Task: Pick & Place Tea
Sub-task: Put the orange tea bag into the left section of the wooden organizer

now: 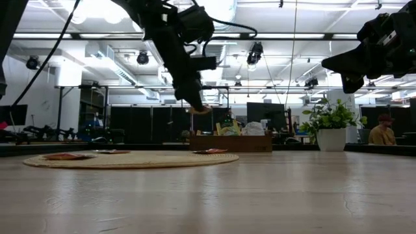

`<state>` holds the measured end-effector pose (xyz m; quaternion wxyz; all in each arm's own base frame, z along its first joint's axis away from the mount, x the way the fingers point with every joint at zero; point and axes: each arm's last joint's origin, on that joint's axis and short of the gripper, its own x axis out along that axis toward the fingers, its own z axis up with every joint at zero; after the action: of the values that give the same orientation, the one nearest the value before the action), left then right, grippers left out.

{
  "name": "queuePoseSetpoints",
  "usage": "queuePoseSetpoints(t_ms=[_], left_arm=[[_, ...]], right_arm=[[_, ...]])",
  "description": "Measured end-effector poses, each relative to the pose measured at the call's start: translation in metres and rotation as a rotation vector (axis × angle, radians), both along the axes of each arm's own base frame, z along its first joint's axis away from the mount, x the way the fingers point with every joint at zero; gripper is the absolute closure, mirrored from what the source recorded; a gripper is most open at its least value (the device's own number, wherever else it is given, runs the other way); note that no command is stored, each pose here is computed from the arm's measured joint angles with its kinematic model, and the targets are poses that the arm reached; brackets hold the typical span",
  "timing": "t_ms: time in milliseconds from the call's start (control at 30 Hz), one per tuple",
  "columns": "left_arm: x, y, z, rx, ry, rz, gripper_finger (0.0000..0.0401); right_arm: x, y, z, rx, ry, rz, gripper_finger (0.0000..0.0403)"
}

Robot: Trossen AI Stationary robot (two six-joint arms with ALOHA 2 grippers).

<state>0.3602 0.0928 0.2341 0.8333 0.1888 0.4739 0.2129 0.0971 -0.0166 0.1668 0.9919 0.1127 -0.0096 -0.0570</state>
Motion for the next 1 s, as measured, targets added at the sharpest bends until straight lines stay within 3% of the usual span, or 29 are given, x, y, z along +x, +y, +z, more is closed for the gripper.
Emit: queuePoseSetpoints(t_ms=[133, 600, 800, 1000], left_arm=[[0.0, 0.013, 0.0, 0.045, 0.018, -0.024, 0.04], [-0.009, 0.079, -0.006, 0.001, -0.004, 0.025, 0.04], [0.002, 0.091, -0.013, -0.03, 0.005, -0.06, 0.04], [0.019, 0.102, -0.023, -0.012, 0.043, -0.05, 0.0401]], right_arm=[[0.0, 0.0, 0.0, 0.0, 0.0, 0.0, 0.0394], [0.0, 0.0, 0.0, 0.0, 0.001, 0.0, 0.0394], [0.0, 0.0, 0.0, 0.0, 0.0, 0.0, 0.0394], [0.0, 0.0, 0.0, 0.0, 0.0, 0.0, 0.0394]])
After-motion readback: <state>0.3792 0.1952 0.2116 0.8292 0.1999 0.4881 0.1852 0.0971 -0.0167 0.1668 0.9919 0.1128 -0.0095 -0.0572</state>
